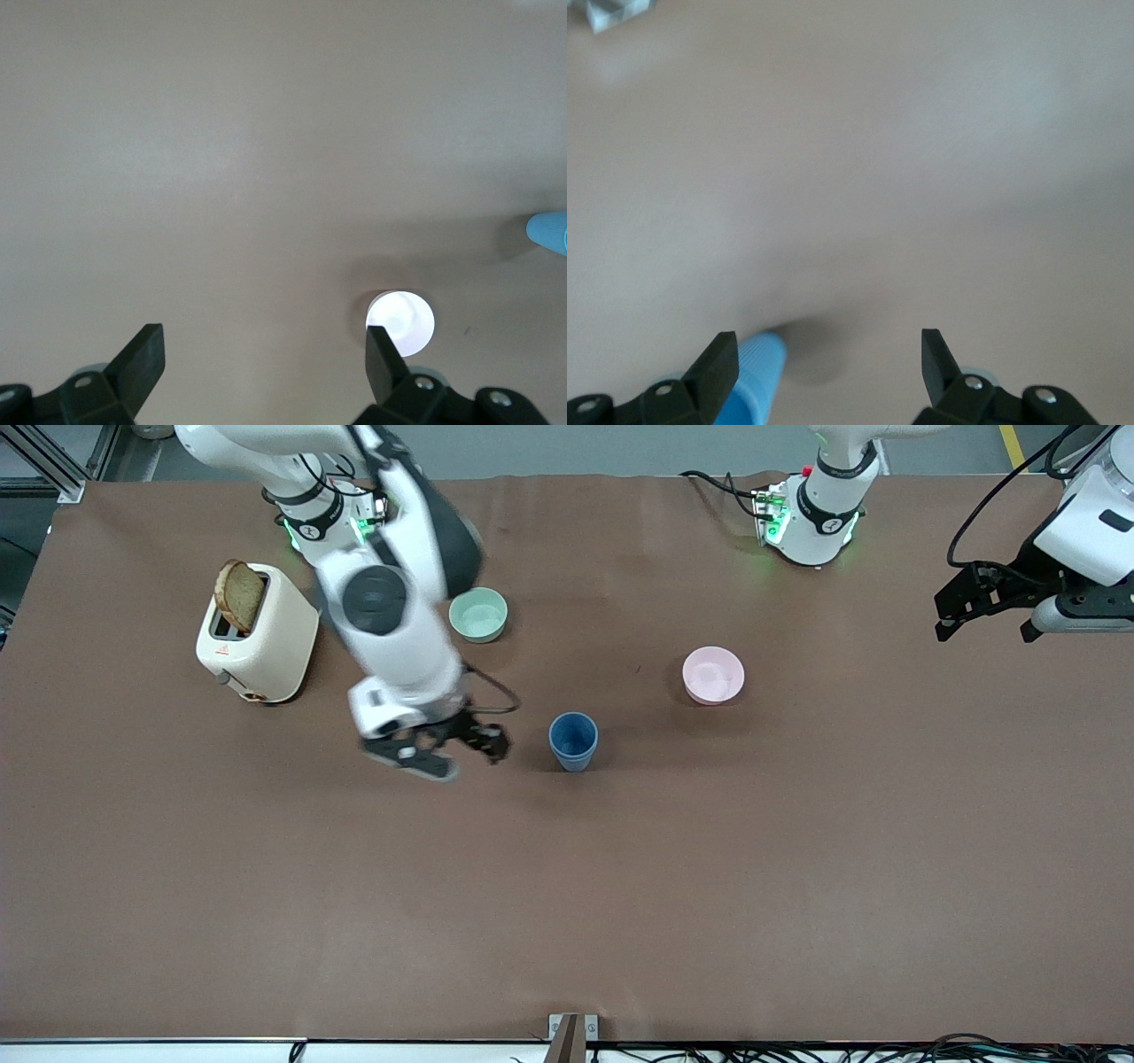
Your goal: Stack blue cups with both arms
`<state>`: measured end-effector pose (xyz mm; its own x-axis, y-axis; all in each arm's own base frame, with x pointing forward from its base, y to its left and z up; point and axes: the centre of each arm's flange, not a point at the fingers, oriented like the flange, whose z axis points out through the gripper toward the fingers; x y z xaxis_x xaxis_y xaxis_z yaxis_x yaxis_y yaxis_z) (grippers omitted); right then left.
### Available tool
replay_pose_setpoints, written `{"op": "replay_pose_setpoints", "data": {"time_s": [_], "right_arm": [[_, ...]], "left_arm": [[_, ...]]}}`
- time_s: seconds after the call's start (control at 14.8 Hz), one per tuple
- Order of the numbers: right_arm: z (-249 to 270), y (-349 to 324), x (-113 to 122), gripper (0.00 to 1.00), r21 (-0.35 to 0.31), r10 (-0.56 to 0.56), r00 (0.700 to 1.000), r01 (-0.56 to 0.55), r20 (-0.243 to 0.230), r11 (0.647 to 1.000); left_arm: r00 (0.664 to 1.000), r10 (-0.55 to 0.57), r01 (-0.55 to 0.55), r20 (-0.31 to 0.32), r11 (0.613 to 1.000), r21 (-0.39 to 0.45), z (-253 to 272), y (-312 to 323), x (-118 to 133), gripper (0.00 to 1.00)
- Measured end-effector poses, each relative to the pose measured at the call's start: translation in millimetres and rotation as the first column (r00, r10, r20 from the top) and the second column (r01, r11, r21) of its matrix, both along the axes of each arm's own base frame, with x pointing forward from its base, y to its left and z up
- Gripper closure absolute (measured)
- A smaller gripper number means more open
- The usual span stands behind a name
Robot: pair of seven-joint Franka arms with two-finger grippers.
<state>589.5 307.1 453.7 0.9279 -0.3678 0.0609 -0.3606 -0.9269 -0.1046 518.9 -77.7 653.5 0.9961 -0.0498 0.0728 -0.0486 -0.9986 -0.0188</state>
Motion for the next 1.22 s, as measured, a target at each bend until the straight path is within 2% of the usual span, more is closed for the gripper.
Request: {"op": "replay_pose_setpoints", "data": {"time_s": [0.2, 0.34, 0.61, 0.81, 0.95, 1.08, 1.22], "right_arm": [[31, -116, 2, 0.06, -0.006, 0.015, 1.0, -0.015, 0.017, 1.0], [44, -187, -10, 0.05, -0.012, 0.029, 0.999, -0.029, 0.021, 0.999], [85, -293, -48, 0.03, -0.022, 0.075, 0.997, -0.076, -0.024, 0.997], [145, -345, -78, 0.0, -0.021, 0.124, 0.991, -0.125, -0.04, 0.992], [195, -370, -89, 0.0, -0.05, 0.156, 0.988, -0.157, -0.019, 0.986], [229, -380, -93, 0.0, -0.089, 0.194, 0.981, -0.194, -0.009, 0.977], [242, -378, -88, 0.0, -0.088, 0.229, 0.973, -0.232, -0.042, 0.969]], "left_arm": [[1.0, -0.001, 0.001, 0.003, 1.0, 0.0, 1, -1, 0, 0.0], [1.0, -0.003, 0.003, 0.006, 1.0, -0.001, 3, 0, 0, 0.0], [1.0, 0.002, -0.002, 0.008, 1.0, 0.0, 4, 15, 2, 0.0], [1.0, 0.003, -0.003, 0.006, 1.0, 0.001, 6, 21, 1, 0.0], [1.0, 0.003, -0.003, -0.002, 1.0, 0.002, 6, 21, -1, 0.0], [1.0, 0.002, -0.002, -0.008, 1.0, 0.003, 7, 20, -3, 0.0], [1.0, 0.003, -0.003, -0.018, 1.0, 0.004, 7, 21, -5, 0.0]]}}
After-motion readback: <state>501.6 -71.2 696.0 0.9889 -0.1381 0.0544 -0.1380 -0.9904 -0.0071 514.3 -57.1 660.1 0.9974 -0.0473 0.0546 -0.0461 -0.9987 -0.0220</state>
